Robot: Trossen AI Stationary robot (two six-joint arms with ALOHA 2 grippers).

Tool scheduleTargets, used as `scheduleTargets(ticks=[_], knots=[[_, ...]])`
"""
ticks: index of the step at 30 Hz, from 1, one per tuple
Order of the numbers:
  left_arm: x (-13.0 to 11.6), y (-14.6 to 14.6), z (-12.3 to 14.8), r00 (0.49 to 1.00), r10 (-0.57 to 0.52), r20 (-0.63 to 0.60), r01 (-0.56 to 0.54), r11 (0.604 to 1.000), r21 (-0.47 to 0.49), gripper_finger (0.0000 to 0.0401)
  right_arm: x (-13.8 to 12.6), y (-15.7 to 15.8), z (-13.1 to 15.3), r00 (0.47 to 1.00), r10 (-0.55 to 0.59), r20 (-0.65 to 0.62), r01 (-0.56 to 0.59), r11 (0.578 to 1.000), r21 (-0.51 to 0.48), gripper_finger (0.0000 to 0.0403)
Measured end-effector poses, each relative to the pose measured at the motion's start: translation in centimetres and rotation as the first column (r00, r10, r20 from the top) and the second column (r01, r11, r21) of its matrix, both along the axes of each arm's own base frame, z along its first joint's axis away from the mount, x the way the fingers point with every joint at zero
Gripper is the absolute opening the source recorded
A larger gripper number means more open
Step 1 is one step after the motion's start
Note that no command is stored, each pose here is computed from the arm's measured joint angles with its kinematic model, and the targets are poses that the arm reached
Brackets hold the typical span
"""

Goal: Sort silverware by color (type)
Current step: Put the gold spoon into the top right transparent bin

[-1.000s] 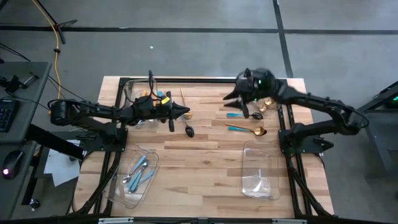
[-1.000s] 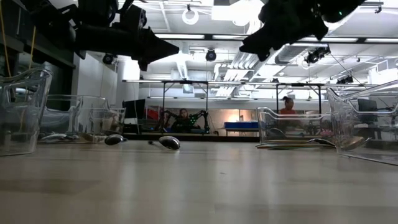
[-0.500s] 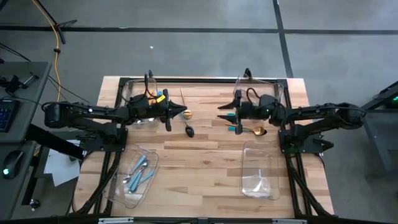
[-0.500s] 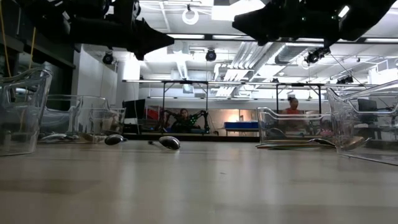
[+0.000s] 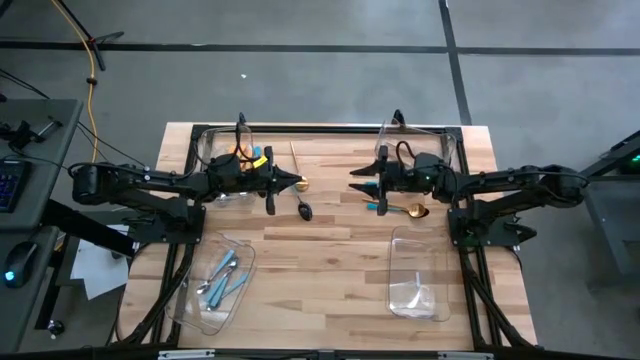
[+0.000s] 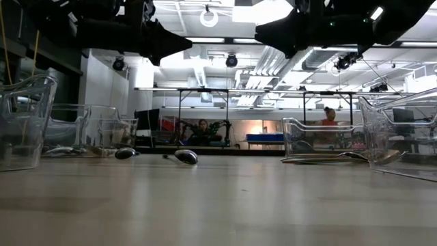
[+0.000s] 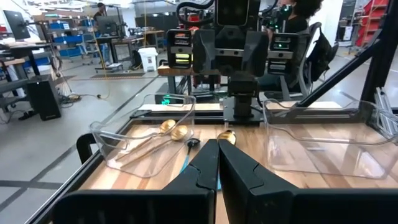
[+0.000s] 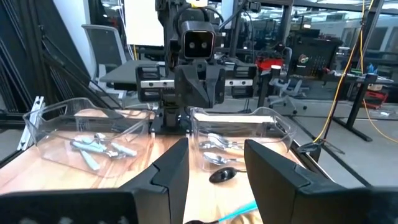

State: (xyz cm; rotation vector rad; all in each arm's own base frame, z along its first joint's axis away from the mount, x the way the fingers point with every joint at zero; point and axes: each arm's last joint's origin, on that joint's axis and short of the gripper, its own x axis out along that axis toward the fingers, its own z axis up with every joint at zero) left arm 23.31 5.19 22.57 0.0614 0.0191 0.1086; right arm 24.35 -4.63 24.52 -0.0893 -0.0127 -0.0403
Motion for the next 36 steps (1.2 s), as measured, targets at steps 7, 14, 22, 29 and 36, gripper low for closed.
scheduleTargets(ticks=[7,14,22,29,36], knots=[[0.00,0.01,0.08,1.000,0.004,0.009,-0.003,1.000,-0.010,0.0003,0.00,0.00,0.08,1.000,0.001,0.008,-0.001,1.000,-0.002,0.0140],[0.00,0.01,0.29,0.999,0.004,0.032,-0.003,1.000,-0.027,0.0003,0.14,-0.02,-0.20,1.000,0.004,-0.008,-0.004,1.000,-0.018,0.0139],[0.00,0.01,0.27,1.000,0.004,0.031,-0.003,1.000,-0.027,0.0003,0.64,-0.16,-0.77,1.000,0.002,-0.013,-0.003,1.000,-0.012,0.0039],[0.00,0.01,0.21,1.000,0.004,0.024,-0.004,1.000,-0.029,0.0003,0.56,-0.68,-0.81,1.000,-0.018,-0.012,0.019,0.999,0.040,0.0005],[0.00,0.01,0.21,1.000,0.004,0.024,-0.004,1.000,-0.030,0.0003,0.56,-0.69,-0.85,1.000,-0.020,-0.017,0.021,0.999,0.041,0.0001]])
